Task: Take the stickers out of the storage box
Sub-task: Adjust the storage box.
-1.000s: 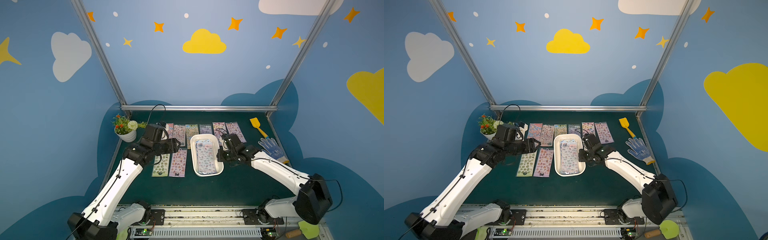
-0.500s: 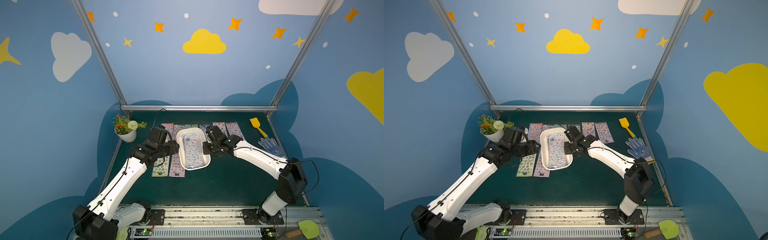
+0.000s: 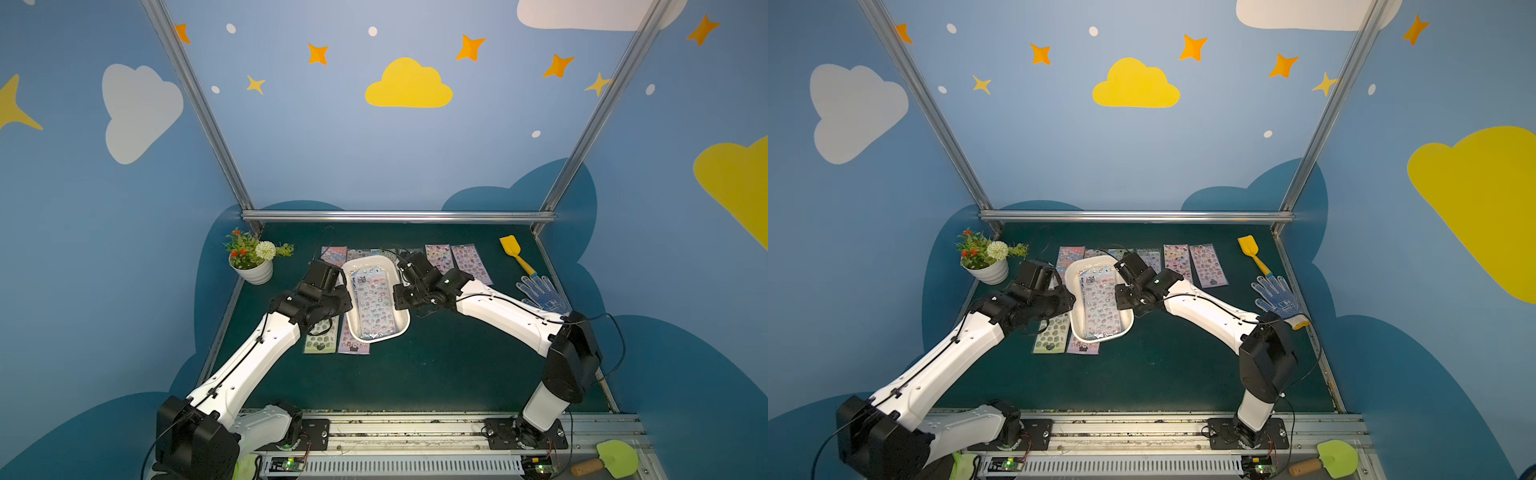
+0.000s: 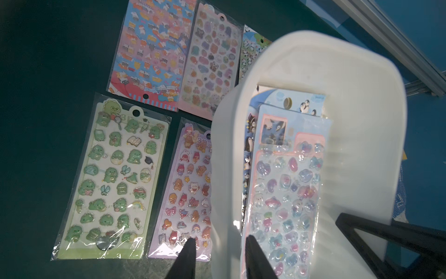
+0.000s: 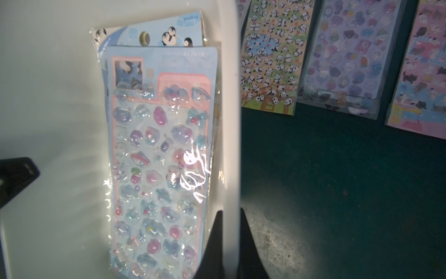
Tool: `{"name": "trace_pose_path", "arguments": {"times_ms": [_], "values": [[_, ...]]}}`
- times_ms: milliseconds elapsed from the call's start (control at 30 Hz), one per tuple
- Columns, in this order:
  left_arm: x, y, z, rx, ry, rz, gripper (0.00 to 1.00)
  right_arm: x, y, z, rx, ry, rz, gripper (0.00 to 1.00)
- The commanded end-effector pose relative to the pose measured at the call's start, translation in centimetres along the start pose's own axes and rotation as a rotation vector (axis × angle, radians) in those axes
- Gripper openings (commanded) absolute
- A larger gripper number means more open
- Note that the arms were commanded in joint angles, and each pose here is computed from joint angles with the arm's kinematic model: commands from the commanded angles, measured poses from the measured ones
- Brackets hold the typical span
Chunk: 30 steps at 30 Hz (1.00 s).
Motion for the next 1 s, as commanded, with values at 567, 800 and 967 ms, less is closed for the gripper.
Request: {"name": "trace_pose_path", "arguments": {"times_ms": [567,800,967], "values": [[0.2,-2.8,0.8,0.040,0.055,0.013,0.19,1.1,1.2,-0.4,-0.040,-0.013,0.107,0.00],[-0.2,-2.3,1.5,0.028,0.047,0.007,0.07,1.5,1.3,-0.3,-0.033,-0.010,0.129,0.00],[-0.5,-1.4,2.2,0.014,0.025,0.002,0.04,2.2,1.4,0.0,-0.030,0.002,0.162,0.00]]}}
Point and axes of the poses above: each gripper's point midway between its finger pads, its own y axis back along the fingers, its own x axis along the line the jaws close on, z = x × y, the point moved 8 cm from there along y, back along the fingers, and after that the axes turned 9 degrees about -y, right-handed, at the moved point
